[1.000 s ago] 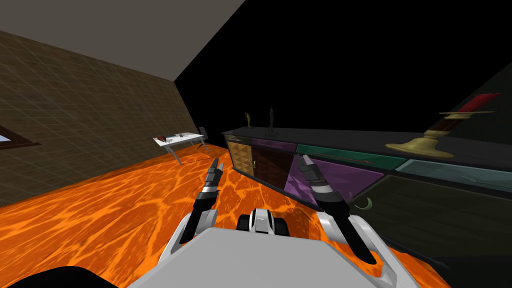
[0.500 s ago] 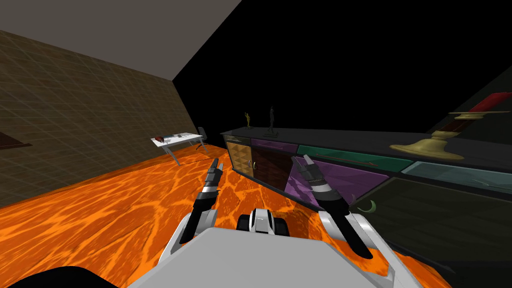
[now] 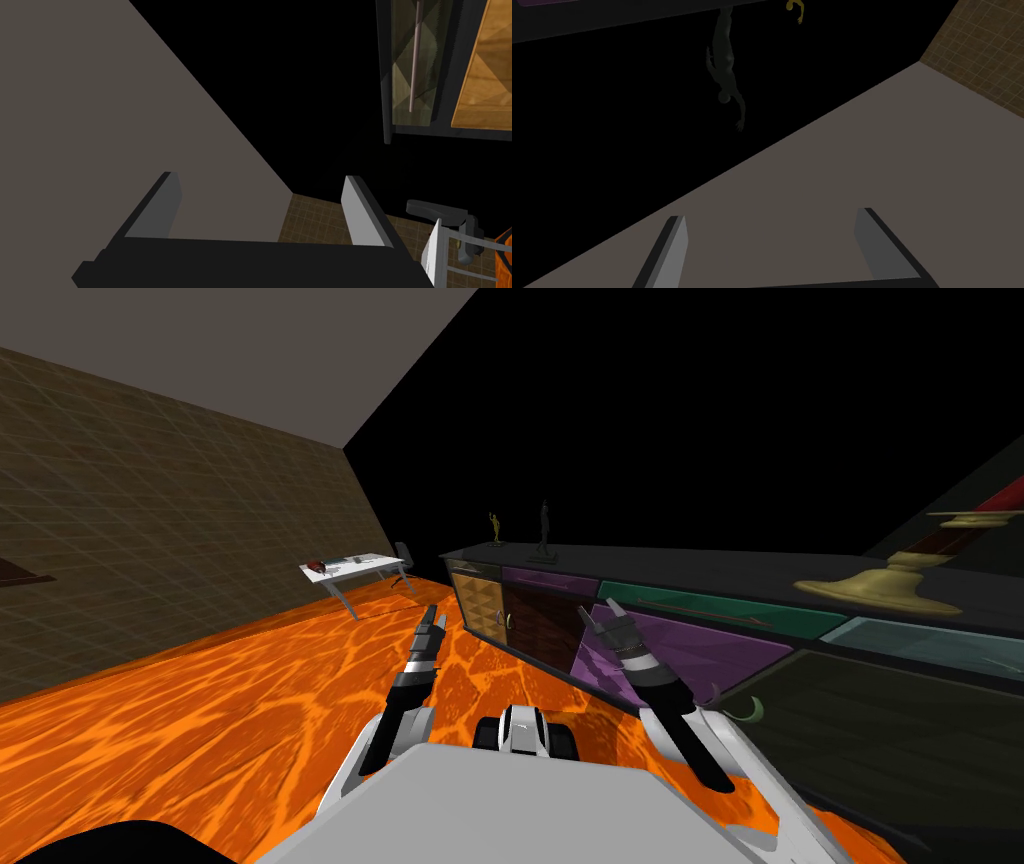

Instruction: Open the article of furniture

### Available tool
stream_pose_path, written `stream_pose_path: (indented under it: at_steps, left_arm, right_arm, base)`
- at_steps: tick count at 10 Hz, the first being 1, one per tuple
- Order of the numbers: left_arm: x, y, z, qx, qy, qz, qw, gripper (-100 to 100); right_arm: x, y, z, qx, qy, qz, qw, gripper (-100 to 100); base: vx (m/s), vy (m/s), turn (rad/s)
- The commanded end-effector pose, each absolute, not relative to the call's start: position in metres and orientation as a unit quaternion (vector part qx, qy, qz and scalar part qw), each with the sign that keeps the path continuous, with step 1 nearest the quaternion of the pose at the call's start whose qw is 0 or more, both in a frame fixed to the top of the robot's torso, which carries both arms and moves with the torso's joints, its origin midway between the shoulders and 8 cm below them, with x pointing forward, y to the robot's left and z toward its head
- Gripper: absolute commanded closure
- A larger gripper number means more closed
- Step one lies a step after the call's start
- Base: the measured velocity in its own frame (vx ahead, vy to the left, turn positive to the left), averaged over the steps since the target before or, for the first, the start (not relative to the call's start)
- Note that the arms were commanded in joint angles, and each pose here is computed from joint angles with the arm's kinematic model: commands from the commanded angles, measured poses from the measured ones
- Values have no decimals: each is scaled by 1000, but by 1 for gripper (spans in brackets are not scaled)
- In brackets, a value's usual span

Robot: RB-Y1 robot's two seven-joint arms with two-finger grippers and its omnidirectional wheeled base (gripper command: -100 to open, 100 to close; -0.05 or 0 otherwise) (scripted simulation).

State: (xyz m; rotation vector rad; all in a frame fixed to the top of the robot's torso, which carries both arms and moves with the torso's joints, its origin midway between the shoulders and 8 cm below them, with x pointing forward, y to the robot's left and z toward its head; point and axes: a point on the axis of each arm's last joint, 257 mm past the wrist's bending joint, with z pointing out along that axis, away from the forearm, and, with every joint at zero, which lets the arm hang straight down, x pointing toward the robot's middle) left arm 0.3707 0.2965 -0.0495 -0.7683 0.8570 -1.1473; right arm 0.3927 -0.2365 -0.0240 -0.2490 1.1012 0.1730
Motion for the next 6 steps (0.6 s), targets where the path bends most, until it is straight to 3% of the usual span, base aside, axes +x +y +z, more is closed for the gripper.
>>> stream_pose_path:
  at_steps: [1,6]
  left_arm:
    - [371,297,-50,-343,383,-513,688,0]
    - [371,297,-50,-343,383,-513,688,0]
  right_arm:
    - [399,-238,-33,-159,525,30,836,-100]
    - [414,-244,-59,-252,526,-79,809,-100]
  base:
    - [39,4,11]
    - [61,1,23]
